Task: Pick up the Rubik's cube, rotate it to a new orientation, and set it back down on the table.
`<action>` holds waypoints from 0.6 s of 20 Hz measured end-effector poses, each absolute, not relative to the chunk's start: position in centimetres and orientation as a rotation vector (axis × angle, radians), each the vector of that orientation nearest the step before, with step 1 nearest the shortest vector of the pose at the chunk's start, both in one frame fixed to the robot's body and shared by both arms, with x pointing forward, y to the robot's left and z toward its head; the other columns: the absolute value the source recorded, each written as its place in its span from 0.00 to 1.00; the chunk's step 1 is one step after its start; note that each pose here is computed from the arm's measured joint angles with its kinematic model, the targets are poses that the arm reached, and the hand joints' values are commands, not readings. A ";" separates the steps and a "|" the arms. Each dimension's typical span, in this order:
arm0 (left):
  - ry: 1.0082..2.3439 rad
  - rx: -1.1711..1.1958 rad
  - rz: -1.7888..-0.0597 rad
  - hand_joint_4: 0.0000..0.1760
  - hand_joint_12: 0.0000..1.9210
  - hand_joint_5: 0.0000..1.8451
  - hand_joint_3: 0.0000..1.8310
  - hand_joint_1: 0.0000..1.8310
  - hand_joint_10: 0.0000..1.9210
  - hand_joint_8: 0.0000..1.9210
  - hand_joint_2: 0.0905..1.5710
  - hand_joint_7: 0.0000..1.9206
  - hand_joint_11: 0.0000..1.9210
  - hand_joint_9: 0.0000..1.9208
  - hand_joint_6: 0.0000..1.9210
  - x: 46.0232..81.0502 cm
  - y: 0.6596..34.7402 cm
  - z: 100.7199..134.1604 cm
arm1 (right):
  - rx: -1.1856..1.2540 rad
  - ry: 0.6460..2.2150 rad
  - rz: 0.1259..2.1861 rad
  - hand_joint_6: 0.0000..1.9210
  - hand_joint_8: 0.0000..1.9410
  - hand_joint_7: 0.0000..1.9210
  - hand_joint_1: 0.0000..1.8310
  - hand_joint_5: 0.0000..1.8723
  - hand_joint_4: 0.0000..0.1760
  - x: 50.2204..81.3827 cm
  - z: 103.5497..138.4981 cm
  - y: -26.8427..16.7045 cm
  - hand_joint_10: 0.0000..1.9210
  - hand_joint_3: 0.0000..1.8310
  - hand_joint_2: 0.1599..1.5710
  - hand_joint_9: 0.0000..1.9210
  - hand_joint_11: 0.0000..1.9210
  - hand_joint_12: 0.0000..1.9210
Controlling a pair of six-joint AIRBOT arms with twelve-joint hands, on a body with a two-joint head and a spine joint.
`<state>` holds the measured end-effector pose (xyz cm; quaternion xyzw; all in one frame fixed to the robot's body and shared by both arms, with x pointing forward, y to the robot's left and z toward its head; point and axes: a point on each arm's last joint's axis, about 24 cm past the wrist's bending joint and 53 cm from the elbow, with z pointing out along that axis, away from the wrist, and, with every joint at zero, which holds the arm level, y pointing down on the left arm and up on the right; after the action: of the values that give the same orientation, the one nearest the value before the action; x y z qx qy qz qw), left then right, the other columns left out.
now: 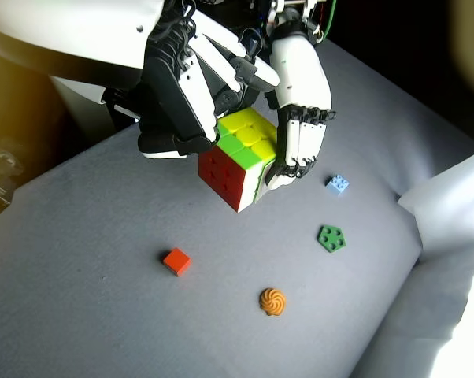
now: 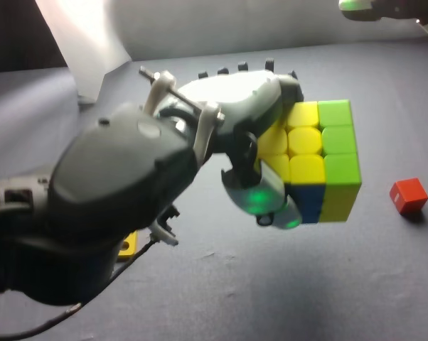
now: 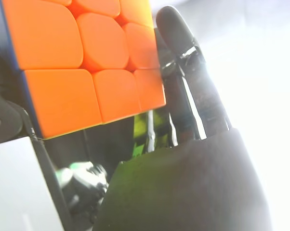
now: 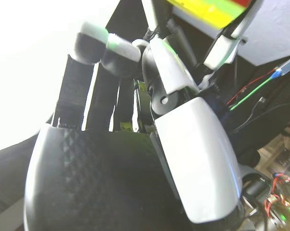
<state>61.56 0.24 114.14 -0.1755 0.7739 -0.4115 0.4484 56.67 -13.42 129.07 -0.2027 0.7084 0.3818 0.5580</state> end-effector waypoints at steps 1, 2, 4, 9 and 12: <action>1.920 -0.421 -1.019 0.00 0.52 0.44 0.00 0.75 0.68 0.63 0.72 0.47 0.33 0.43 0.55 61.3 0.2 113.7 | -0.479 1.671 0.902 0.00 0.90 0.30 0.69 0.11 0.18 56.7 129.1 -13.4 1.00 0.00 0.91 0.51 0.49 1.00; 1.931 -0.410 -1.019 0.00 0.52 0.43 0.00 0.74 0.68 0.64 0.73 0.47 0.33 0.42 0.56 61.0 0.2 113.0 | -0.477 1.671 0.903 0.00 0.89 0.30 0.69 0.11 0.19 56.7 129.1 -13.4 1.00 0.00 0.91 0.51 0.48 1.00; 1.948 -0.392 -1.021 0.00 0.52 0.42 0.00 0.74 0.69 0.64 0.73 0.47 0.32 0.41 0.57 60.6 0.1 111.7 | -0.478 1.672 0.901 0.00 0.89 0.30 0.69 0.12 0.15 56.7 129.0 -13.4 1.00 0.00 0.91 0.51 0.48 1.00; 1.971 -0.369 -0.999 0.00 0.52 0.46 0.00 0.75 0.68 0.62 0.72 0.47 0.31 0.42 0.54 60.9 0.8 109.8 | -0.478 1.672 0.901 0.00 0.90 0.30 0.69 0.12 0.18 56.7 129.0 -13.4 1.00 0.00 0.91 0.50 0.47 1.00; 1.971 -0.298 -0.991 0.00 0.53 0.44 0.00 0.75 0.68 0.62 0.72 0.48 0.31 0.42 0.56 61.5 0.7 109.7 | -0.478 1.672 0.901 0.00 0.88 0.31 0.69 0.14 0.16 56.7 129.0 -13.4 1.00 0.00 0.90 0.51 0.50 1.00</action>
<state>61.52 0.75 109.71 -0.1199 0.7943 -0.3995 0.4418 56.69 -13.40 129.04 -0.2024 0.7087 0.3818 0.5577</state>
